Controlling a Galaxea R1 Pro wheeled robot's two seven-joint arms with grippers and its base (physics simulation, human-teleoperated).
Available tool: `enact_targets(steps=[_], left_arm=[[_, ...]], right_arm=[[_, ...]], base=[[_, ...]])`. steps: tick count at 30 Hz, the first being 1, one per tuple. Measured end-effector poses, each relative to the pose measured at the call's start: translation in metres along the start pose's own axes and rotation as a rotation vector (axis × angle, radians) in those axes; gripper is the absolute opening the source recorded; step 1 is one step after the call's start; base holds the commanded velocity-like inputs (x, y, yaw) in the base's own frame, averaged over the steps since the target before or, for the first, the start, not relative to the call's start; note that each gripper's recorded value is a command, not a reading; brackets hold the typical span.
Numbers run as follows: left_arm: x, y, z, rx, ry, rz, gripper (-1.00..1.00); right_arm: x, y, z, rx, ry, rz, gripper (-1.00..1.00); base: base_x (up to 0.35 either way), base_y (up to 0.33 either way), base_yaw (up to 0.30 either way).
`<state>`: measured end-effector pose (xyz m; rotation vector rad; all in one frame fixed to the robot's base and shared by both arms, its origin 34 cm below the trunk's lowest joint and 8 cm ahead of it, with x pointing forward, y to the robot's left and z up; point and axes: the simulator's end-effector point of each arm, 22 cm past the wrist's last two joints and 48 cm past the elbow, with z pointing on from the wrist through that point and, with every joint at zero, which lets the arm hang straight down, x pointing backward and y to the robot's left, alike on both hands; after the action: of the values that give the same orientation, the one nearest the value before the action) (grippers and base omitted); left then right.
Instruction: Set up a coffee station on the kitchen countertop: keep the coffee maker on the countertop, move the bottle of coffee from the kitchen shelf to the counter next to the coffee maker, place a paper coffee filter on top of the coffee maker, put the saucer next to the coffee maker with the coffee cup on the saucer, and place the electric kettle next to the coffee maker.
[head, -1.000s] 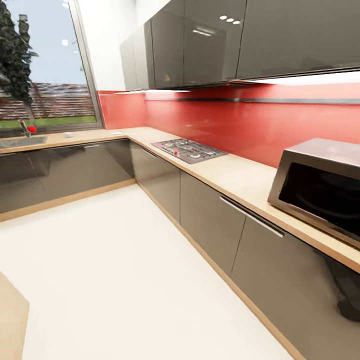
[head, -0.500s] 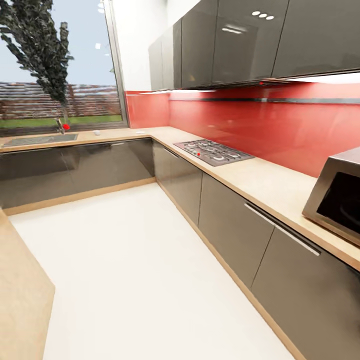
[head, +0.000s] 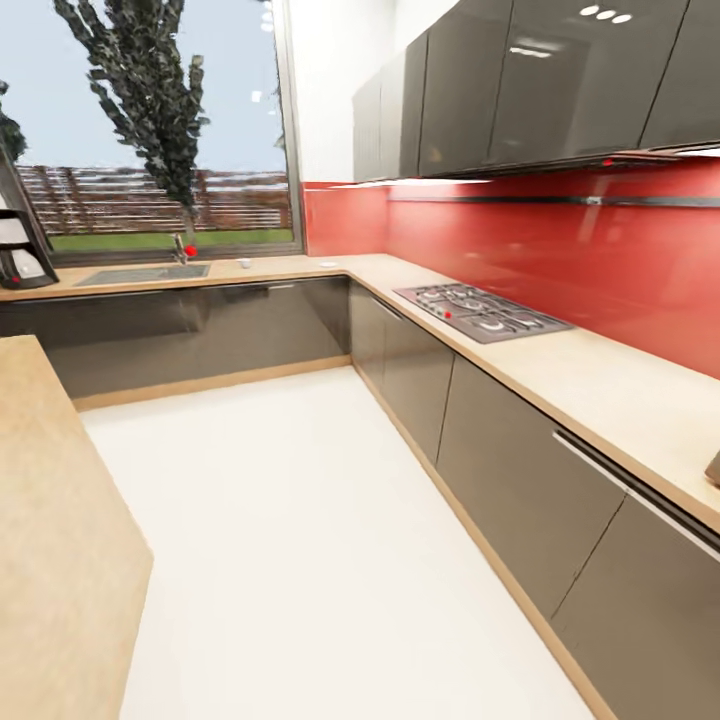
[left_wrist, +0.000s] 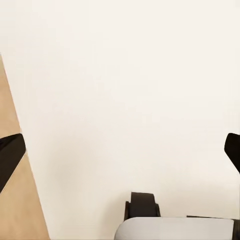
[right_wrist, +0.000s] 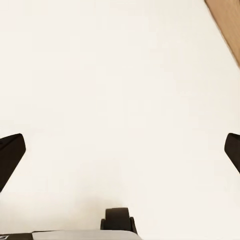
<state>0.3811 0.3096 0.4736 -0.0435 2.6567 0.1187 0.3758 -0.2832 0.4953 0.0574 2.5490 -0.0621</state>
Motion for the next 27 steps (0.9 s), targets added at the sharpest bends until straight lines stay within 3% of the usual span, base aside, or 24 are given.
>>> enact_targets(steps=[27], left_arm=[[-0.0003, 0.0002, 0.0000, 0.000, -0.001, 0.001, 1.00]], right_arm=[[0.0002, -0.0003, -0.0001, 0.001, 0.000, 0.002, 1.00]], base=[[0.339, 0.000, 0.268]])
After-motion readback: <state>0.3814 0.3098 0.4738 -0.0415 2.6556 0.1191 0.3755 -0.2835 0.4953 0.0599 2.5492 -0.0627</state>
